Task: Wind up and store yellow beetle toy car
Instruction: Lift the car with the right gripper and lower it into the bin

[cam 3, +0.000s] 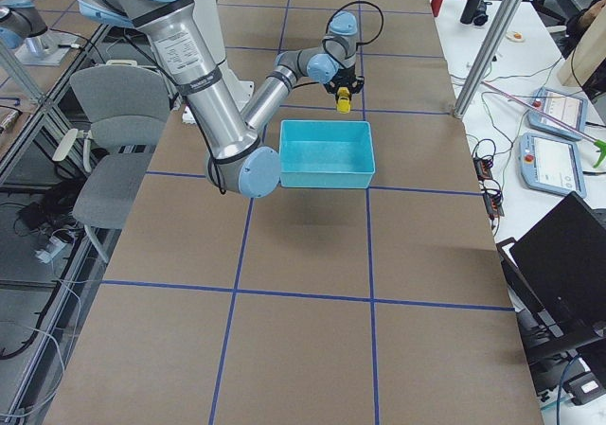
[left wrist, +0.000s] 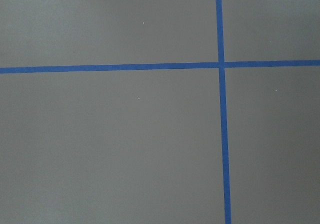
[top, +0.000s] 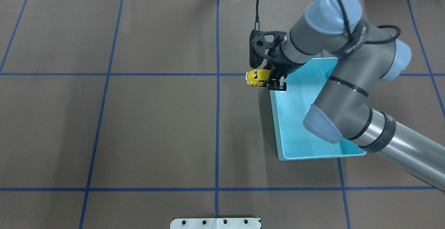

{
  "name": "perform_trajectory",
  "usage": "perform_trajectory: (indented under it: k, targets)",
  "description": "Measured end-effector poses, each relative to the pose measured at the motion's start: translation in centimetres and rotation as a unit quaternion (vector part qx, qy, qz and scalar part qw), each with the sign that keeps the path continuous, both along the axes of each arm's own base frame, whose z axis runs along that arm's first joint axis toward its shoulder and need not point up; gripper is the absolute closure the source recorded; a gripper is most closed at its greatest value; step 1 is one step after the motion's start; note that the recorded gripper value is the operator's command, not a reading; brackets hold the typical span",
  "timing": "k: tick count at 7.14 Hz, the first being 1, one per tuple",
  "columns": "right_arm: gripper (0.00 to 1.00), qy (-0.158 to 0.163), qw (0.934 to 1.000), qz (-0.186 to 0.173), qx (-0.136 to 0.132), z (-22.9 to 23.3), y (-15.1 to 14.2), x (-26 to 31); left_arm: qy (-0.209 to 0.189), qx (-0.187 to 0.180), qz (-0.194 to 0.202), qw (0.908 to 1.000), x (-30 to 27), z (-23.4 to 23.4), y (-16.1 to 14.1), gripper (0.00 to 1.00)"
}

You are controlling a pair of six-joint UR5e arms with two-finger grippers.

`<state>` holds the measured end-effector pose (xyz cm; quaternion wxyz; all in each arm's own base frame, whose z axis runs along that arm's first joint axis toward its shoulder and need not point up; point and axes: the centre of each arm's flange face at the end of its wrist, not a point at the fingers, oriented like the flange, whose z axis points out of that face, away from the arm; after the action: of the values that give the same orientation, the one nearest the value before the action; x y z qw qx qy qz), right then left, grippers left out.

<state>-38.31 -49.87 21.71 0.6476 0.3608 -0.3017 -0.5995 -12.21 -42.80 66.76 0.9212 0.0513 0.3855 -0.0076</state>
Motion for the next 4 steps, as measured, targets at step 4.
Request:
perform_trajectory:
  k: [4]
  targets:
    - [1.00,0.023,0.9975,-0.064,0.018,8.7,5.0,3.7,0.000,-0.003,-0.001,1.0000,0.0,0.2,0.0,0.00]
